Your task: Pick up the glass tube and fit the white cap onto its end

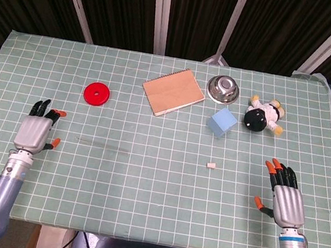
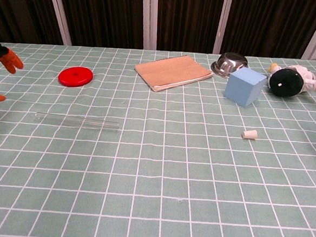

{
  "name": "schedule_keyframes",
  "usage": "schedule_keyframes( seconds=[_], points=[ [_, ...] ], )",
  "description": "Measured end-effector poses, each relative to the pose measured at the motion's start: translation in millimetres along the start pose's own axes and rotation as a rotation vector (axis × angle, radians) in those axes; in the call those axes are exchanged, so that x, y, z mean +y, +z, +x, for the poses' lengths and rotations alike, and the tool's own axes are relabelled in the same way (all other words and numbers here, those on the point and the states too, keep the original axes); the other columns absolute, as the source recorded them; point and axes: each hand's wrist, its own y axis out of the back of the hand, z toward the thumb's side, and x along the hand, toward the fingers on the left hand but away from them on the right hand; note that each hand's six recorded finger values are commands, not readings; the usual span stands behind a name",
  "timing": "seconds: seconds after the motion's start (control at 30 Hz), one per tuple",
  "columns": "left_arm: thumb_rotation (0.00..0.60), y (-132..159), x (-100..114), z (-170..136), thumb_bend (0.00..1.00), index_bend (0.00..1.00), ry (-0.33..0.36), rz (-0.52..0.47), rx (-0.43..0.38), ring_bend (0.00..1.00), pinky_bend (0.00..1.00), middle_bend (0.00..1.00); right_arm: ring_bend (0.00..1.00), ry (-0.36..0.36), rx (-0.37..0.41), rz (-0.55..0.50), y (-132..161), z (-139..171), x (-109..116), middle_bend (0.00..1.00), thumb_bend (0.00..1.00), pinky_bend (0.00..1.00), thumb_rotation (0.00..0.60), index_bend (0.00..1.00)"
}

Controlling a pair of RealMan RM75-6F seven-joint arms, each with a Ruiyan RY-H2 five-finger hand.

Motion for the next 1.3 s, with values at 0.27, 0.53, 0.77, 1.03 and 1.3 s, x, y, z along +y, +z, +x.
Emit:
schedule_keyframes(
  seconds=[0.27,0.53,0.77,1.03,1.3],
  points=[
    [0.6,36.9,-34.4,35.3,0.38,0.37,-0.09,0.029,0.006,0.01,0.0,0.34,0.0,-0.009,-0.008,-0.012,-3.1,0.3,3.2,0.0,0.31,0.0,0.6,0.0],
    [0.6,60.4,-47.8,33.8,0.38,0.37,-0.13,0.028,-0.029,0.01,0.0,0.35,0.0,-0.02,-0.014,-0.019,-5.9,0.5,6.1,0.0,0.31,0.0,0.6,0.0],
    [0.6,65.5,-51.4,27.4,0.38,0.39,-0.145,0.031,-0.047,0.03,0.0,0.39,0.0,-0.018,-0.012,-0.029,-5.1,0.9,5.6,0.0,0.31,0.0,0.6,0.0],
    [0.6,86.5,-53.5,29.0,0.39,0.41,-0.14,0.037,-0.101,0.04,0.0,0.42,0.0,-0.018,-0.015,-0.035,-5.2,1.2,5.8,0.0,0.31,0.0,0.6,0.0],
    [0.6,102.0,-58.0,27.3,0.42,0.46,-0.131,0.067,-0.158,0.06,0.0,0.45,0.0,-0.02,-0.018,-0.036,-5.5,1.5,6.1,0.0,0.31,0.0,0.6,0.0]
  ],
)
